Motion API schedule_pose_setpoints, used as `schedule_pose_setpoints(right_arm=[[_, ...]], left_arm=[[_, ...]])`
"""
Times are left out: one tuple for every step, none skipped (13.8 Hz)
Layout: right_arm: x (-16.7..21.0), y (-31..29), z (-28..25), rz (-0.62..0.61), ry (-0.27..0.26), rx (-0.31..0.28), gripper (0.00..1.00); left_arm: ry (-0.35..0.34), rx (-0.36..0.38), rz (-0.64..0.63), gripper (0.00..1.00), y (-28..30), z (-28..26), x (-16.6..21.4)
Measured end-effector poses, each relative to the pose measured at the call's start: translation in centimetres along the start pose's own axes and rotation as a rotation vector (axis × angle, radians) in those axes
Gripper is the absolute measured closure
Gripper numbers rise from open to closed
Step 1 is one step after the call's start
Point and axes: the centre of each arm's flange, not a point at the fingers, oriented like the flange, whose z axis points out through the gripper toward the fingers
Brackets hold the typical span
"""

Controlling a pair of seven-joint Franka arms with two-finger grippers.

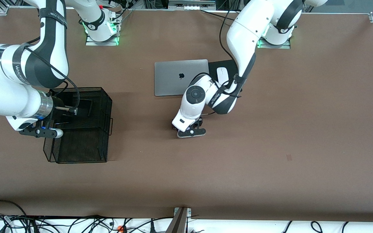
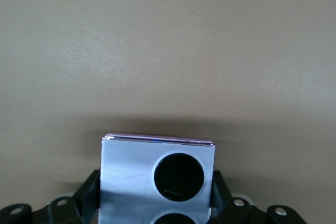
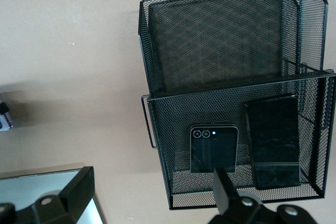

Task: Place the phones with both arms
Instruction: 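Carry the white flip phone to the table middle and set it down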

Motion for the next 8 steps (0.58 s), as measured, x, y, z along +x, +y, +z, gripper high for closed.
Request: schedule_pose_setpoints(right_arm=[[0.0, 0.0, 0.0, 0.0, 0.0, 0.0, 0.0], [0.0, 0.0, 0.0, 0.0, 0.0, 0.0, 0.0], [0.0, 0.01, 0.0, 0.0, 0.0, 0.0, 0.0], [0.0, 0.01, 0.0, 0.0, 0.0, 0.0, 0.0], [0.0, 0.01, 0.0, 0.0, 0.0, 0.0, 0.0], [0.0, 0.01, 0.0, 0.0, 0.0, 0.0, 0.0], [0.0, 0.01, 0.0, 0.0, 0.0, 0.0, 0.0], [0.0, 0.01, 0.0, 0.0, 0.0, 0.0, 0.0]], left_arm=[[0.003, 0.0, 0.005, 0.15, 0.17, 0.3, -0.24], [0.006, 0.0, 0.007, 0.15, 0.26, 0.26, -0.27], [0.007, -0.001, 0.007, 0.15, 0.3, 0.18, -0.22], [0.009, -0.002, 0.002, 0.15, 0.3, 0.12, -0.15], [0.011, -0.001, -0.016, 0.14, 0.25, 0.08, -0.05], [0.016, 0.001, -0.035, 0.09, 0.21, 0.03, 0.05], [0.026, 0.006, -0.049, 0.01, 0.29, -0.12, 0.1], [0.037, 0.011, -0.058, 0.0, 0.47, -0.39, 0.14]])
